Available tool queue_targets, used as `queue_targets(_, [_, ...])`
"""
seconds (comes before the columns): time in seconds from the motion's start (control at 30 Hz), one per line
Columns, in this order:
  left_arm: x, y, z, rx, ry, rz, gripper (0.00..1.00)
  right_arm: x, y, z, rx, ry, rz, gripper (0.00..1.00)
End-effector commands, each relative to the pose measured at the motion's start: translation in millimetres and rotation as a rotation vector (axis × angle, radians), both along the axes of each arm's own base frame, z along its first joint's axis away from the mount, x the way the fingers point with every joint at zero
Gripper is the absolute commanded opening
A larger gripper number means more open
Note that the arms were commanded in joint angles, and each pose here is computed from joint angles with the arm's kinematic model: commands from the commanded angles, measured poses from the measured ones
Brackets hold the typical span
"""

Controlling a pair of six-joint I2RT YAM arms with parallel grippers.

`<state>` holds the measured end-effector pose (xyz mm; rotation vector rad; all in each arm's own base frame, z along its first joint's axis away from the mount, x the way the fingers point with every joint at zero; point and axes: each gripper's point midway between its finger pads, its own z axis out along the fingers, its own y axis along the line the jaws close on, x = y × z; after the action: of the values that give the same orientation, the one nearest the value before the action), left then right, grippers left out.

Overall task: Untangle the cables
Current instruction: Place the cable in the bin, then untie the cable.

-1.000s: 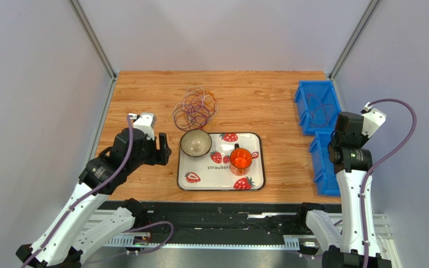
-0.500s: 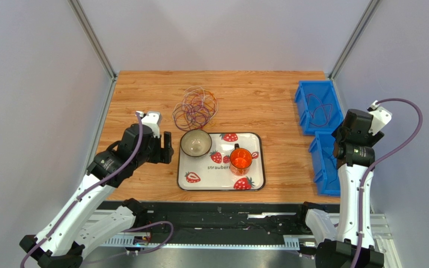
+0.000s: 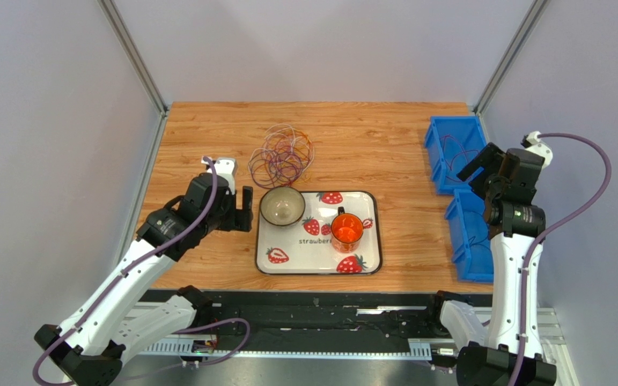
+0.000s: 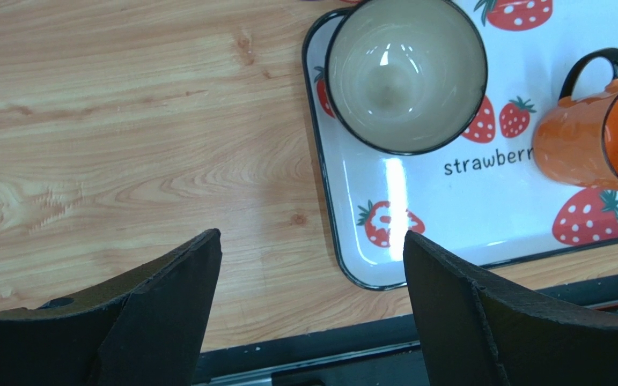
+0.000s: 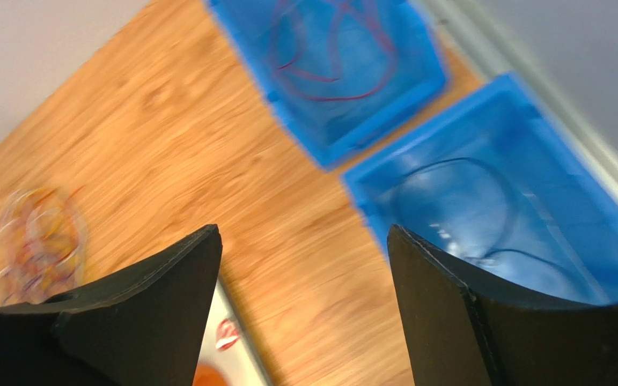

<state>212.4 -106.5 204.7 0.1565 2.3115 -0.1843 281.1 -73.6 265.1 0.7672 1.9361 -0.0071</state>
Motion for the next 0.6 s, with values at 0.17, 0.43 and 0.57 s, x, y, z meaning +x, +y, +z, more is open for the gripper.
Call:
queue_targets(0.17, [40,-10,27,-0.015,-0.077,0.094,0.91,44,138,29,0.124,-0.099,0.466,0.79])
queue_targets(0.43, [99,-18,31,-0.033,-0.052,0.132,0.85,40,230,0,0.112,-0.027,0.683,0.79])
queue_targets(0.57, [133,-18,16,-0.058,-0.014,0.140,0.83,30,252,-22,0.131,0.025,0.758,0.79])
